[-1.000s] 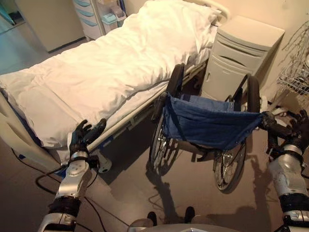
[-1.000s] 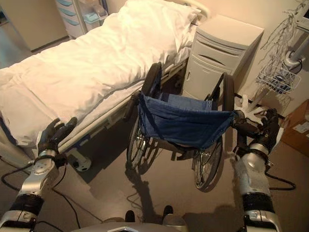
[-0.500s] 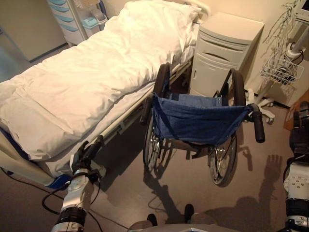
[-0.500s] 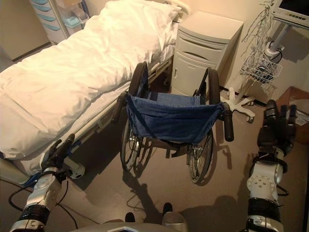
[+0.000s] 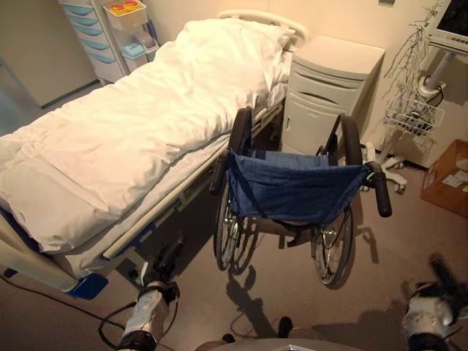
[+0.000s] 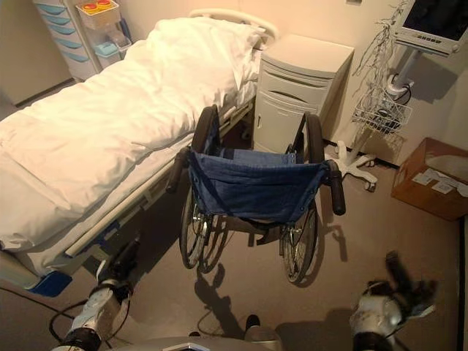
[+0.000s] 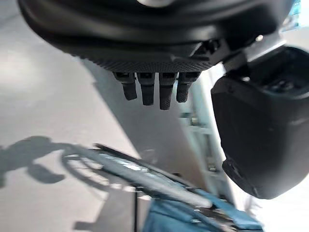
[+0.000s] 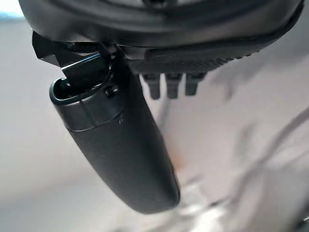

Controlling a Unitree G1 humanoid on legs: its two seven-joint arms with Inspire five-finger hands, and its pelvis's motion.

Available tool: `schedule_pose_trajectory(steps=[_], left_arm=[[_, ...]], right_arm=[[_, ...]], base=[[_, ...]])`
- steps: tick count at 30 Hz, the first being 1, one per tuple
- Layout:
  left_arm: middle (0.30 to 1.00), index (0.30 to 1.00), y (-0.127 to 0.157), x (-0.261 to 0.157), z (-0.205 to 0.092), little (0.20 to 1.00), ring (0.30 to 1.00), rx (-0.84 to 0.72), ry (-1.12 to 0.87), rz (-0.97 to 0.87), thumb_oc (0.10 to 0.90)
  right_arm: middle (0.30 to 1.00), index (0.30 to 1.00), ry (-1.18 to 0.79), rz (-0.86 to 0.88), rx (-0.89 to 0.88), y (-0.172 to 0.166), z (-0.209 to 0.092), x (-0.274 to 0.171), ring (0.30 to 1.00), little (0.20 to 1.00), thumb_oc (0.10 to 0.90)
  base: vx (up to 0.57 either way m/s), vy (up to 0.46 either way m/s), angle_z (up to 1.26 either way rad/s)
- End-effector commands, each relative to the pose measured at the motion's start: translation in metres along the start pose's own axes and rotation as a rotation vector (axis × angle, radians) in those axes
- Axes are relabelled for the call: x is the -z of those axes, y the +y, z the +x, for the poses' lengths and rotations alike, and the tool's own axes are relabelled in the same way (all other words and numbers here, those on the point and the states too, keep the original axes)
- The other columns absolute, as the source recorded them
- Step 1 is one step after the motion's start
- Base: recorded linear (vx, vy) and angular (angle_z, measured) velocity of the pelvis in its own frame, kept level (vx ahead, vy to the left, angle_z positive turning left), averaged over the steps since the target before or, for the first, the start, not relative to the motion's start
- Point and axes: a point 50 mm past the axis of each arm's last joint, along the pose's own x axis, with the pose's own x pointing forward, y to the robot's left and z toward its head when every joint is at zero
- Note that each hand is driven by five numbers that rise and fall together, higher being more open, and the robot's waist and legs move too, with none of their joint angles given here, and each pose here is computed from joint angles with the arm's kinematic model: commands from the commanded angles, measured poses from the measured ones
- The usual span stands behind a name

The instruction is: Push the wheelchair next to the bed

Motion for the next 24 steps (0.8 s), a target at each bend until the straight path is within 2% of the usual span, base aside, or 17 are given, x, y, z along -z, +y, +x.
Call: schedule_pose_trajectory(steps=[1,6,7,8,9,10,13,15,17,24], left_arm=[[0.9,0.9,0.003,-0.014,0.007,0.9,0.9,-0.002,-0.059,0.087,0.8],[0.9,0.9,0.006,0.026,0.001,0.9,0.9,0.024,0.122,0.109,0.8],[0.9,0.9,0.006,0.042,-0.004,0.9,0.9,0.047,0.185,0.136,0.8],[0.9,0.9,0.006,0.043,-0.004,0.9,0.9,0.047,0.188,0.14,0.8],[0.9,0.9,0.006,0.052,-0.008,0.9,0.9,0.073,0.212,0.189,0.8],[0.9,0.9,0.006,0.055,-0.01,0.9,0.9,0.078,0.217,0.204,0.8],[0.9,0.9,0.007,0.058,-0.011,0.9,0.9,0.06,0.216,0.238,0.8],[0.9,0.9,0.0,0.059,-0.014,0.9,0.9,0.122,0.14,0.402,0.8],[0.9,0.9,-0.005,0.061,-0.016,0.9,0.9,0.16,0.126,0.44,0.8],[0.9,0.9,-0.026,0.061,-0.017,0.9,0.9,0.234,0.104,0.412,0.8]], right_arm=[[0.9,0.9,0.009,-0.246,-0.248,0.02,-0.003,0.011,0.9,0.9,0.8],[0.9,0.9,0.197,-0.438,-0.327,0.004,-0.014,0.055,0.9,0.9,0.8],[0.9,0.9,0.221,-0.613,-0.384,0.0,-0.019,0.068,0.9,0.9,0.8],[0.9,0.9,0.219,-0.627,-0.391,0.001,-0.02,0.068,0.9,0.9,0.8],[0.9,0.9,0.202,-0.852,-0.5,0.003,-0.027,0.079,0.9,0.9,0.8],[0.9,0.9,0.195,-0.993,-0.559,0.002,-0.031,0.084,0.9,0.9,0.8],[0.9,0.9,0.242,-1.096,-0.612,-0.002,-0.034,0.091,0.9,0.9,0.8],[0.9,0.9,0.311,-1.196,-0.664,-0.009,-0.039,0.102,0.9,0.9,0.8],[0.9,0.9,0.31,-1.234,-0.666,-0.011,-0.04,0.106,0.9,0.9,0.8],[0.9,0.9,0.324,-1.299,-0.784,0.002,-0.054,0.121,0.9,0.9,0.8]], base=[[-0.02,-0.013,-0.06],[0.0,-0.001,-0.01],[0.0,0.0,0.0],[0.0,0.0,0.0],[-0.04,0.008,0.01],[-0.05,0.009,0.03],[-0.05,-0.003,0.08],[-0.06,-0.023,0.08],[-0.05,-0.018,0.09],[-0.04,0.004,0.06]])
